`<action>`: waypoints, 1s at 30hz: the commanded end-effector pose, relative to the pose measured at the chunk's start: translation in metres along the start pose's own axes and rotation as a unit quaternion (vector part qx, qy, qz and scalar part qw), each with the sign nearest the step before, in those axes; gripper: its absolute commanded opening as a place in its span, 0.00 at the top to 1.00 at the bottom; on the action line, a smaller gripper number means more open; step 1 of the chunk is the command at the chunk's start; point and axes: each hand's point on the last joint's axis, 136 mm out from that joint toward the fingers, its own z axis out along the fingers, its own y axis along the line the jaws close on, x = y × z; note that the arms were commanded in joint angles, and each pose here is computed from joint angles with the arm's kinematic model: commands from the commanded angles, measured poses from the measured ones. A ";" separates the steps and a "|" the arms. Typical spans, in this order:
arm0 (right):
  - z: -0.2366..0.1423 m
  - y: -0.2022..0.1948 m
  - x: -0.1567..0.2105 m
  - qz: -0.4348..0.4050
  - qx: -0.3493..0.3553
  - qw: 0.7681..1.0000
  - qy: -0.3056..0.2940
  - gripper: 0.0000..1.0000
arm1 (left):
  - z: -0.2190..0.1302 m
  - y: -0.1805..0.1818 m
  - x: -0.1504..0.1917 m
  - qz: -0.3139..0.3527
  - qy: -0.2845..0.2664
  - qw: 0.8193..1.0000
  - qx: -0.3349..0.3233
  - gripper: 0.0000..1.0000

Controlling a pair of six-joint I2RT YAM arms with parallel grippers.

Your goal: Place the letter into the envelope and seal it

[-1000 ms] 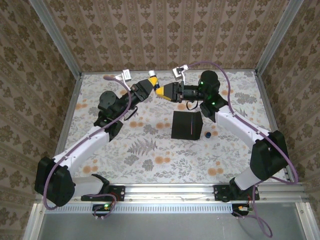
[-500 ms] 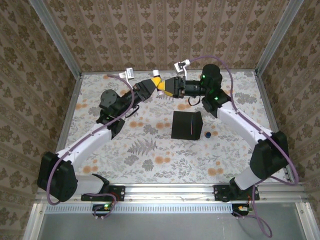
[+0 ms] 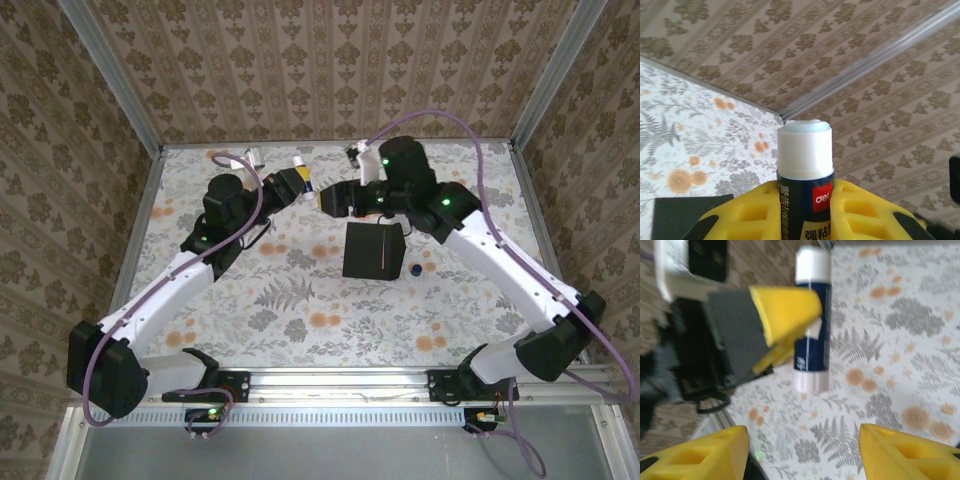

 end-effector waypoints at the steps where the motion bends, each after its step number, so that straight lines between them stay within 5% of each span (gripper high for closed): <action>1: 0.012 -0.015 0.011 -0.021 0.052 0.998 0.019 0.38 | -0.007 -0.016 -0.017 0.005 -0.033 0.999 -0.002 1.00; 30: 0.049 0.001 0.004 -0.009 -0.006 1.000 0.010 0.51 | -0.004 -0.026 -0.007 -0.014 -0.024 0.999 0.020 1.00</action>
